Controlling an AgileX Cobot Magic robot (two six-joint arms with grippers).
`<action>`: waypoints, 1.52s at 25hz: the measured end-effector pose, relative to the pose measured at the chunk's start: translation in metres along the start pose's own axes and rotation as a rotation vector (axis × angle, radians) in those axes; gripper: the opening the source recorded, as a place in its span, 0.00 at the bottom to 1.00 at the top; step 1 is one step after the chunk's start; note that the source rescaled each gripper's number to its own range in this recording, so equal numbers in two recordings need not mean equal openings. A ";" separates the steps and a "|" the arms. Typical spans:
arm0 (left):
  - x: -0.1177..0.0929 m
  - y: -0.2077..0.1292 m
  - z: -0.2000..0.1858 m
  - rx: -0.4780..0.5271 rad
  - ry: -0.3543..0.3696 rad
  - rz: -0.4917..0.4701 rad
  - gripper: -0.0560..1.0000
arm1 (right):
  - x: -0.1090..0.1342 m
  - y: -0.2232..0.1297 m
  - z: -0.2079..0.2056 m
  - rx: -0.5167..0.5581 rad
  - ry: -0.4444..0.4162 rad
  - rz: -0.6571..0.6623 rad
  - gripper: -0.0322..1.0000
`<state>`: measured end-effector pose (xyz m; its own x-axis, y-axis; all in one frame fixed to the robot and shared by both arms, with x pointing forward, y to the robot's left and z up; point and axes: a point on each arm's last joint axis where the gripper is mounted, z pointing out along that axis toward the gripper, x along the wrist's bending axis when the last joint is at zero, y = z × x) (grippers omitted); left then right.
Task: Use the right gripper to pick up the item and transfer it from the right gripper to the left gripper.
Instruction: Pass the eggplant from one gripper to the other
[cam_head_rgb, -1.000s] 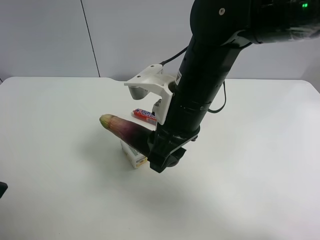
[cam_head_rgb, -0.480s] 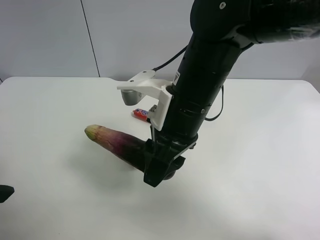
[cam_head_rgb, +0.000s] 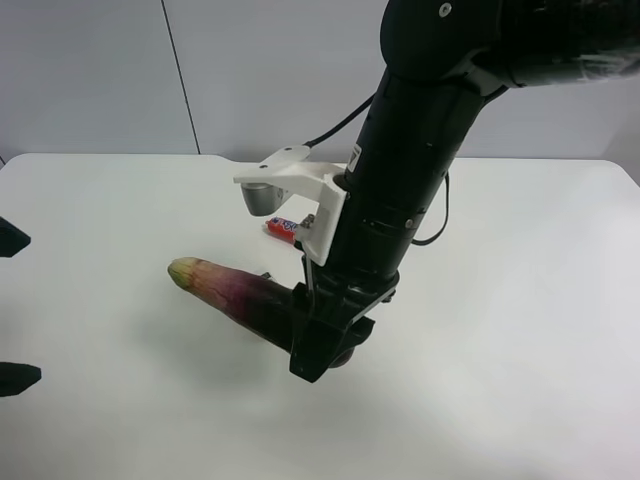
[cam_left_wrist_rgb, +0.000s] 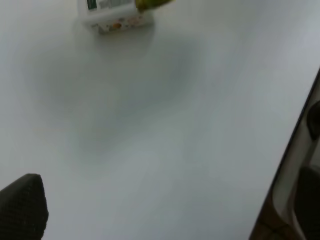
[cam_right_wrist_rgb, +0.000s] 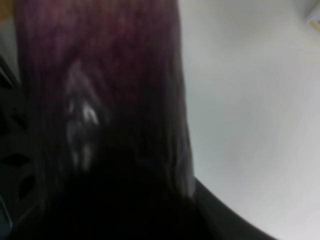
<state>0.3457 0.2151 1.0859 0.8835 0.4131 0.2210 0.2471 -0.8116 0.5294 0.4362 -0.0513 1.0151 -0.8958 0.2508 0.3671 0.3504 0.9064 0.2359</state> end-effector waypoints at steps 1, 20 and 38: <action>0.001 0.005 0.001 0.004 -0.005 0.021 1.00 | 0.000 0.000 0.000 0.003 0.002 0.000 0.03; 0.003 0.058 0.043 0.107 -0.065 0.279 1.00 | 0.004 0.003 0.000 -0.032 0.049 -0.036 0.03; -0.017 0.074 0.073 0.135 -0.128 0.449 1.00 | 0.010 0.008 -0.001 -0.089 0.106 -0.043 0.03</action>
<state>0.3783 0.1178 1.0621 0.9545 -0.0376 0.2958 -0.1278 -0.9478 0.2921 0.4306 -0.0421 1.0215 -0.8784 0.1706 0.4464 0.3390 0.8809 0.3304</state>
